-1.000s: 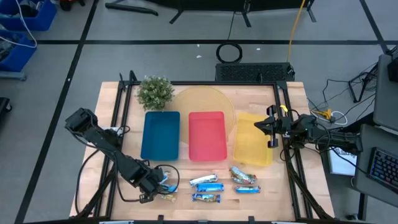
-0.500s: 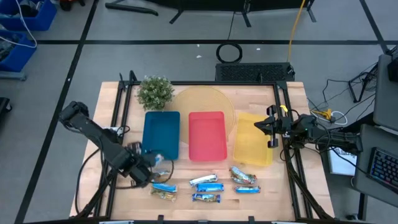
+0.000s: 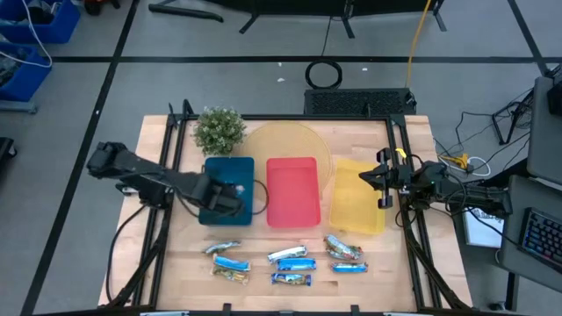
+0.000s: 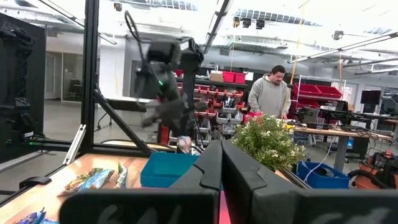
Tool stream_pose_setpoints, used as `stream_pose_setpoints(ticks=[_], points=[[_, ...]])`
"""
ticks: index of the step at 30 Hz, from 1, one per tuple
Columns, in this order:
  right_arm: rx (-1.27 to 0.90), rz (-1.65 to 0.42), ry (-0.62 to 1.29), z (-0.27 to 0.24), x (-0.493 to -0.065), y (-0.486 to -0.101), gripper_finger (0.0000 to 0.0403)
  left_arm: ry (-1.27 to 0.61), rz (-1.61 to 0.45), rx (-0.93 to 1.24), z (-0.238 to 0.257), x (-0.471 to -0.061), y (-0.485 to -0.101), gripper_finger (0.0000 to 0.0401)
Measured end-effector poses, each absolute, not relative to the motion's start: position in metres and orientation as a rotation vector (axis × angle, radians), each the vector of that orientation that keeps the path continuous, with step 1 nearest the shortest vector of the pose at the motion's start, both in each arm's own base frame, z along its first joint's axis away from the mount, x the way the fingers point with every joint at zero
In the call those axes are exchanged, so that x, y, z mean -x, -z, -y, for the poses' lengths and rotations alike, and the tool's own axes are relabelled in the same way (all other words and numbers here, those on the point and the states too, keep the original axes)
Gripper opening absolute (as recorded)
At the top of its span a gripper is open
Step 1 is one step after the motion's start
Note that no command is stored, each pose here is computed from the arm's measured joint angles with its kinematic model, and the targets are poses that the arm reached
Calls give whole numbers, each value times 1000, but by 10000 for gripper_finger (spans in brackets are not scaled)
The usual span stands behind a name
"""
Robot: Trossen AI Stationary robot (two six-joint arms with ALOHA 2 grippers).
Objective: Pick and place Granola Bars by type
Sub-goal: Put the yellow granola bar into the blue bin
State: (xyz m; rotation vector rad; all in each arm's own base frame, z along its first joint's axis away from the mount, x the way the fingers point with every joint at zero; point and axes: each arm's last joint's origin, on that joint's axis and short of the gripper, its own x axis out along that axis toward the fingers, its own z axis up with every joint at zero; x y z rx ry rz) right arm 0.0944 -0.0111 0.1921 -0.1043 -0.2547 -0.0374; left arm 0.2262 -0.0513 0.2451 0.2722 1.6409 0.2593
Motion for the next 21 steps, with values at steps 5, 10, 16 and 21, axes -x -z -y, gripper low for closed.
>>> stream_pose_setpoints(ticks=[5, 10, 16, 21], points=[[111, 281, 46, 11, -94, -195, 0, -174, -1612, -234, 39, -230, -210, 33], [105, 285, 95, 13, -94, -195, 0, -103, -1589, -185, 36, -229, -189, 24], [105, 288, 94, 13, -94, -195, 0, -95, -1615, -156, 34, -222, -175, 35], [105, 288, 95, 13, -94, -196, 0, -50, -1613, -90, 36, -223, -174, 52]])
